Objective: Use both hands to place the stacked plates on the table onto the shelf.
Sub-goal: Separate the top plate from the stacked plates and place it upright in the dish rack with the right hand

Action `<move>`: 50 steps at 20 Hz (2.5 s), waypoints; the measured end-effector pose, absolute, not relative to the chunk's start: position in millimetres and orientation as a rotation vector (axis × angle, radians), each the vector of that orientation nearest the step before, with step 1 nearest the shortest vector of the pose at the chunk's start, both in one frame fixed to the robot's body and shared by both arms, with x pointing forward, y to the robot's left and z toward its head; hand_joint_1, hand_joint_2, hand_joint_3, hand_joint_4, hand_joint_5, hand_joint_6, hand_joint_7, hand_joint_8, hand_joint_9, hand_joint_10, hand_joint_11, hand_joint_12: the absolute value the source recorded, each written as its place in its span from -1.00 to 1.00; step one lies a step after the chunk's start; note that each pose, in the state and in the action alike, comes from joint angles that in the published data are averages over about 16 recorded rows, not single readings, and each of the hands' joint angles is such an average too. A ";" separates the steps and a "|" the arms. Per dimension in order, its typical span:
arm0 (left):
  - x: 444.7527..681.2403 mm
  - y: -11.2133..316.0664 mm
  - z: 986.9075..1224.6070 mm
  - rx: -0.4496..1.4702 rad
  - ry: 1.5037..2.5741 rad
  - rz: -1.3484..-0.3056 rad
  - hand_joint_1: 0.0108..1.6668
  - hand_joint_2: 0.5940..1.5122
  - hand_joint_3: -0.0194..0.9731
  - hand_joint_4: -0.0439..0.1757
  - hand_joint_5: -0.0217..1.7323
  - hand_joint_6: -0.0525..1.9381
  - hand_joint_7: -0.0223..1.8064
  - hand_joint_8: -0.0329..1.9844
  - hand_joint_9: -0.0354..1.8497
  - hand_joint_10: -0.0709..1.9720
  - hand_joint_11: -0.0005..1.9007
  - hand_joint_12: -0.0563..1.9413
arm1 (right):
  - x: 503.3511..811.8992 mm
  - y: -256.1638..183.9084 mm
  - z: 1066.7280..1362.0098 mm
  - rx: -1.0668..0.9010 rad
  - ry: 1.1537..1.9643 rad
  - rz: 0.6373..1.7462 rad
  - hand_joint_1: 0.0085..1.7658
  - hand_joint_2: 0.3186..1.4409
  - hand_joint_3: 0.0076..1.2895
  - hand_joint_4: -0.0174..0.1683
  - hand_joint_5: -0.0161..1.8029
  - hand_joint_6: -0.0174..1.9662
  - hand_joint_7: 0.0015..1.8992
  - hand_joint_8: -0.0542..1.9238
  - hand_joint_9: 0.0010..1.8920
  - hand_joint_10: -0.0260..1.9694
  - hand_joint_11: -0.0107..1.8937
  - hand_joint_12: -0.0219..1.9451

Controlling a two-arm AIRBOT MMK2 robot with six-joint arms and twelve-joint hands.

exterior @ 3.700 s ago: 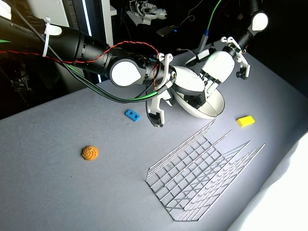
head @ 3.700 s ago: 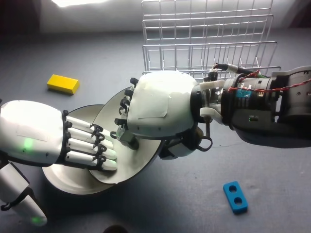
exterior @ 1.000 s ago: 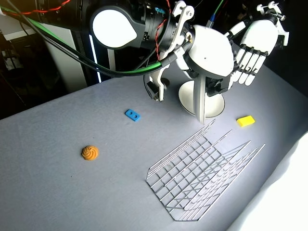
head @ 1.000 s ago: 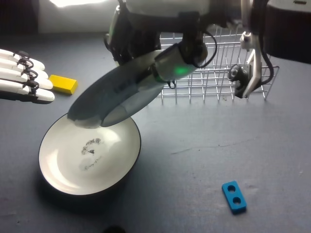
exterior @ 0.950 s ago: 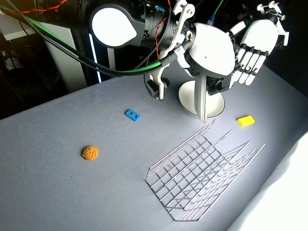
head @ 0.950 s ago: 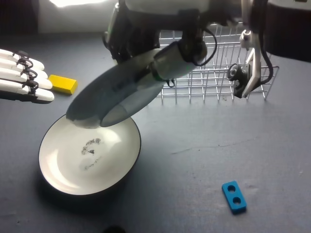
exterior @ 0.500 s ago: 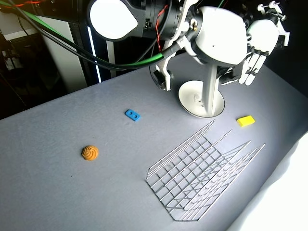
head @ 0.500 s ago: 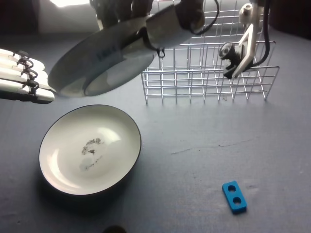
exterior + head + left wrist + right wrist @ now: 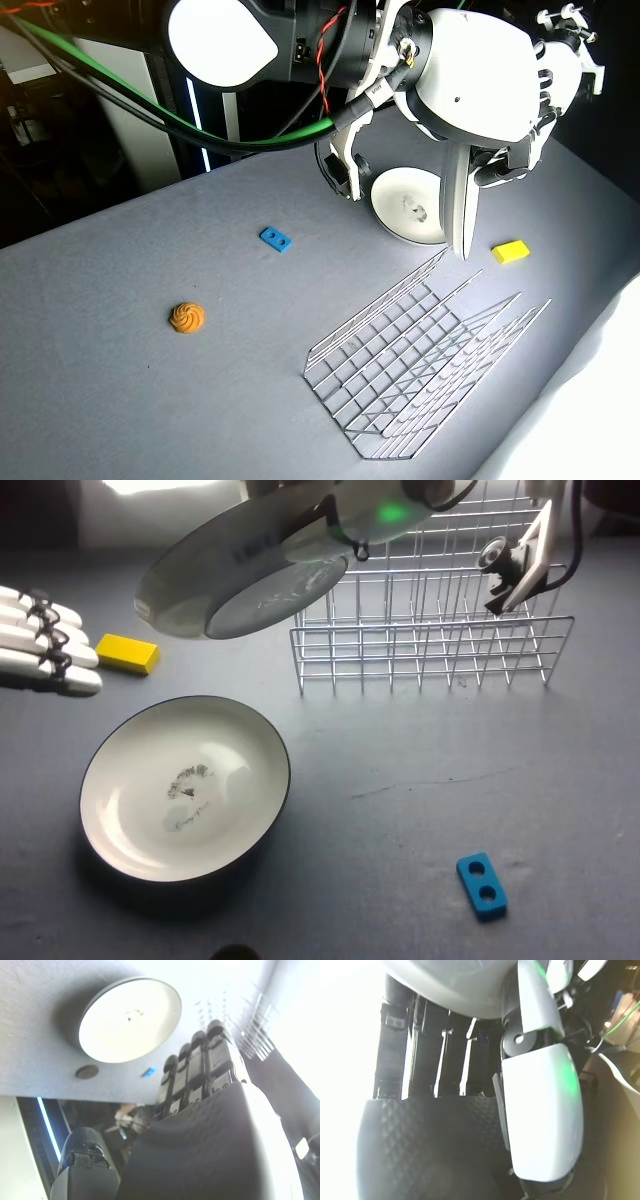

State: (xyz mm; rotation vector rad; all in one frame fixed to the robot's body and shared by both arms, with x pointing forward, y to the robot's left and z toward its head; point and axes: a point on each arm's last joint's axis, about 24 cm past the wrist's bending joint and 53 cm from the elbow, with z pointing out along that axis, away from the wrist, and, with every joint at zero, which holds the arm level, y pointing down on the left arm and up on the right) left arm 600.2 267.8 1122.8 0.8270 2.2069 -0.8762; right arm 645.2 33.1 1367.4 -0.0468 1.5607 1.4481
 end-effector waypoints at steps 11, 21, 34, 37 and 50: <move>603.2 278.1 1115.6 0.821 2.235 -0.840 -1.00 0.01 -0.93 -0.57 -0.95 -0.93 -0.96 -0.97 -0.94 -0.91 -0.98 -0.93 | 663.6 9.3 1378.3 0.043 1.511 1.465 0.39 0.21 -0.99 -0.90 0.09 -0.17 0.19 -0.14 0.39 -0.84 -0.14 0.12; 603.0 277.9 1113.8 0.823 2.240 -0.839 -0.99 0.00 -0.93 -0.58 -0.95 -0.93 -0.96 -0.97 -0.94 -0.92 -0.99 -0.93 | 680.5 -16.4 1380.2 0.151 1.489 1.480 0.40 0.21 -0.99 -0.88 0.09 -0.19 0.19 -0.14 0.33 -0.71 -0.14 0.11; 598.9 270.1 1100.3 0.854 2.268 -0.847 -1.00 -0.03 -0.93 -0.58 -0.95 -0.93 -0.96 -0.97 -0.94 -0.91 -0.98 -0.93 | 700.0 -45.8 1376.0 0.313 1.483 1.503 0.40 0.21 -0.99 -0.85 0.09 -0.19 0.19 -0.13 0.37 -0.80 -0.12 0.11; 596.8 266.9 1094.3 0.867 2.280 -0.852 -1.00 -0.03 -0.93 -0.58 -0.95 -0.93 -0.96 -0.97 -0.94 -0.91 -0.98 -0.93 | 706.1 -53.5 1373.7 0.357 1.483 1.506 0.40 0.21 -0.99 -0.86 0.10 -0.19 0.19 -0.13 0.38 -0.80 -0.12 0.11; 588.8 255.1 1064.9 0.933 2.324 -0.858 -1.00 -0.01 -0.93 -0.60 -0.95 -0.93 -0.96 -0.97 -0.94 -0.92 -0.99 -0.93 | 732.3 -84.7 1353.4 0.516 1.512 1.489 0.40 0.21 -0.99 -0.89 0.10 -0.21 0.19 -0.13 0.39 -0.84 -0.13 0.09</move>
